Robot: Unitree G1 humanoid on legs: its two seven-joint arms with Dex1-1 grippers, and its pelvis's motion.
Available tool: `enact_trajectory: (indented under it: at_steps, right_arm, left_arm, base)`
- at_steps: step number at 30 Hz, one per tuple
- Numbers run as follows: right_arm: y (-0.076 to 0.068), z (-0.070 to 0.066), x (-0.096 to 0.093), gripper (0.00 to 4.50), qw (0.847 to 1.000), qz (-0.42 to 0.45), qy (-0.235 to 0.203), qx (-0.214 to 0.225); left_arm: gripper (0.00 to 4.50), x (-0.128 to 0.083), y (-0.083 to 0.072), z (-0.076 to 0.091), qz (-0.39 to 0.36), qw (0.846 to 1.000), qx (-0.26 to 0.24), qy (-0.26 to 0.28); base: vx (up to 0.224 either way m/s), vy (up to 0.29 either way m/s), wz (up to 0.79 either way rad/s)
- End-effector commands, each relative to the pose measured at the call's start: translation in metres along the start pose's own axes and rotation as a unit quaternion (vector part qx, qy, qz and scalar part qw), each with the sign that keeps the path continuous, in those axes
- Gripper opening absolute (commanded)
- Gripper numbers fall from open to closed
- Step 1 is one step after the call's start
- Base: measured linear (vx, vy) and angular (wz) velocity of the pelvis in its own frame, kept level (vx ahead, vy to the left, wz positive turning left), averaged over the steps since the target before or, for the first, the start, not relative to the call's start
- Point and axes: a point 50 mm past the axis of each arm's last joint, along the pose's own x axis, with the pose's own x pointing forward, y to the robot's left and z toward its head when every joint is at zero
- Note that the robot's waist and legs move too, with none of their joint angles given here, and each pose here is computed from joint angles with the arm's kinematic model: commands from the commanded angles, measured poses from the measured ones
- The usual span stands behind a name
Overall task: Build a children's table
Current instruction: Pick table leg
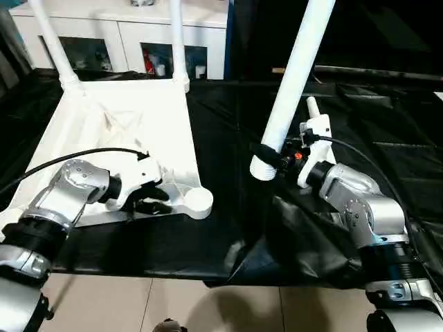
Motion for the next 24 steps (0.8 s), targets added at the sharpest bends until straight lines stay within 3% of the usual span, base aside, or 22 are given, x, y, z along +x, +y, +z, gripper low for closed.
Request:
enact_trajectory:
  at_steps: [1,12,15,16,20,24]
  right_arm:
    - [0.0,0.007,-0.001,1.91,1.0,0.0,-0.009,-0.019]
    - [0.002,0.005,0.001,1.91,1.0,0.008,-0.006,-0.02]
    - [0.006,0.003,0.002,1.91,1.0,0.017,-0.005,-0.003]
    - [0.006,0.003,0.002,1.91,1.0,0.017,-0.005,-0.003]
    - [0.014,-0.007,0.004,1.91,0.998,0.057,0.027,0.004]
    - [0.015,-0.008,0.009,1.91,0.998,0.057,0.03,0.0]
  left_arm:
    - [1.02,-0.004,0.003,0.002,0.001,1.0,0.01,0.002]
    - [0.16,-0.004,0.002,-0.006,0.009,1.0,-0.017,-0.001]
    - [0.02,0.015,-0.005,0.015,0.008,0.996,-0.049,-0.07]
    - [0.0,0.015,-0.005,0.015,0.008,0.996,-0.049,-0.07]
    - [0.0,0.06,-0.024,0.056,-0.006,0.99,-0.036,-0.135]
    - [0.0,0.08,-0.031,0.071,-0.008,0.99,-0.031,-0.14]
  base:
    - [0.0,0.0,0.0]
    - [0.0,0.0,0.0]
    - [0.0,0.0,0.0]
    - [0.0,0.0,0.0]
    - [0.0,0.0,0.0]
    - [0.0,0.0,0.0]
